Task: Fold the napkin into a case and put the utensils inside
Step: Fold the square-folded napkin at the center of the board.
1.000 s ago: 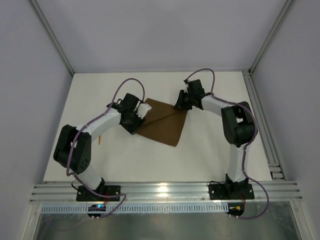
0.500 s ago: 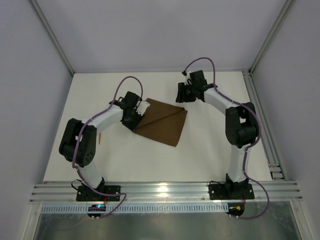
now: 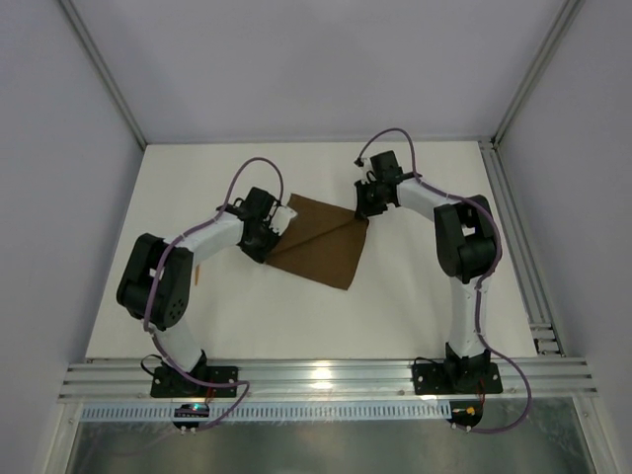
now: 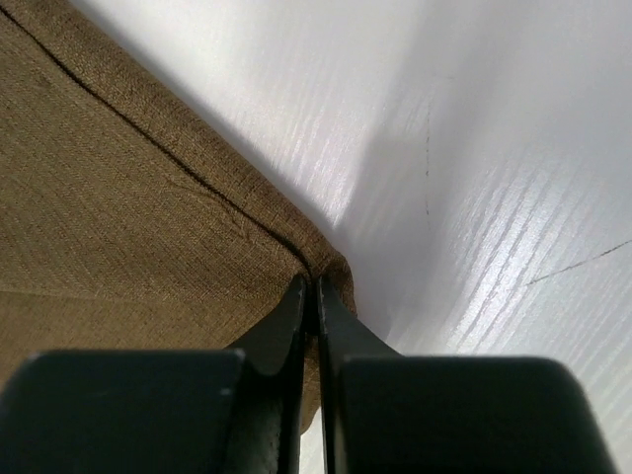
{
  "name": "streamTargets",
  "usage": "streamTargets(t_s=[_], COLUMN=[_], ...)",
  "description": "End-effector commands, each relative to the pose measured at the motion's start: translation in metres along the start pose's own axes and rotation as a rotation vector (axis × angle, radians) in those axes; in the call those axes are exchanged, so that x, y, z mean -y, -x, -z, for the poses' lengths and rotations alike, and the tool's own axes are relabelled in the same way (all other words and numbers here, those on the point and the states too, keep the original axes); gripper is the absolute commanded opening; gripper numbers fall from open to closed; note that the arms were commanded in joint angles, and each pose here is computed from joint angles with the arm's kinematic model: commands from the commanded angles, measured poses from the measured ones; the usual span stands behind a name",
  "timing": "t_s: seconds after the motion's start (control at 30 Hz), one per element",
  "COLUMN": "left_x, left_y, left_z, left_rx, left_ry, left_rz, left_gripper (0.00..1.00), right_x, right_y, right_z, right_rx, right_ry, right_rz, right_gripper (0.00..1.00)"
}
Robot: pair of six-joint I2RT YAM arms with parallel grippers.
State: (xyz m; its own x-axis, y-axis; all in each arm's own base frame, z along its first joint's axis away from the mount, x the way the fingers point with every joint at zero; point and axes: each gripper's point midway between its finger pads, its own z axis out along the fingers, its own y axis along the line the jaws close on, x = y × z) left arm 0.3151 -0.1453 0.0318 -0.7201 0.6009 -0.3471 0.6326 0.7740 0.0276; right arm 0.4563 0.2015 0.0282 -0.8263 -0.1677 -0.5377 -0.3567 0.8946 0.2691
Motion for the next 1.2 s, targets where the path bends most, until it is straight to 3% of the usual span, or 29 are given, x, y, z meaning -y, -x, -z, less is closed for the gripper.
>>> streamTargets(t_s=[0.0,0.27,0.5,0.6,0.63,0.7,0.8,0.93,1.03,1.17], left_x=[0.003,0.018,0.022,0.022,0.025,0.023,0.017,-0.004,-0.015,-0.012], left_y=[0.007,-0.008,-0.01,-0.001,-0.004,0.008,0.015,0.031,0.04,0.039], left_z=[0.005,0.014,0.021,0.048,0.057,0.077,0.088,0.069,0.044,0.016], left_rx=[0.054,0.022,0.003,0.036,0.025,0.059,0.072,0.091,0.09,0.059], left_ry=[-0.03,-0.11,-0.144,-0.141,-0.155,-0.147,-0.114,-0.005,0.028,-0.004], left_rz=[-0.039,-0.081,-0.105,-0.136,-0.14,-0.159,-0.157,-0.083,-0.042,-0.017], left_gripper=[0.0,0.0,0.0,0.11,0.22,0.33,0.37,0.19,0.16,0.21], right_x=[-0.002,-0.002,0.001,0.001,0.001,0.004,0.007,-0.006,-0.042,-0.09], right_y=[0.008,-0.001,0.006,0.022,0.027,0.043,0.057,0.05,0.003,-0.06], right_z=[0.013,0.026,0.031,0.045,0.052,0.073,0.107,0.135,0.128,0.115], right_rx=[0.039,0.048,0.047,0.08,0.098,0.158,0.25,0.305,0.239,0.132], right_ry=[-0.004,0.003,-0.017,-0.046,-0.057,-0.11,-0.183,-0.21,-0.135,-0.029], right_rz=[0.017,0.0,0.022,0.045,0.052,0.057,0.051,0.058,0.091,0.119], right_gripper=[0.04,0.07,0.37,0.44,0.47,0.5,0.5,0.5,0.47,0.38])
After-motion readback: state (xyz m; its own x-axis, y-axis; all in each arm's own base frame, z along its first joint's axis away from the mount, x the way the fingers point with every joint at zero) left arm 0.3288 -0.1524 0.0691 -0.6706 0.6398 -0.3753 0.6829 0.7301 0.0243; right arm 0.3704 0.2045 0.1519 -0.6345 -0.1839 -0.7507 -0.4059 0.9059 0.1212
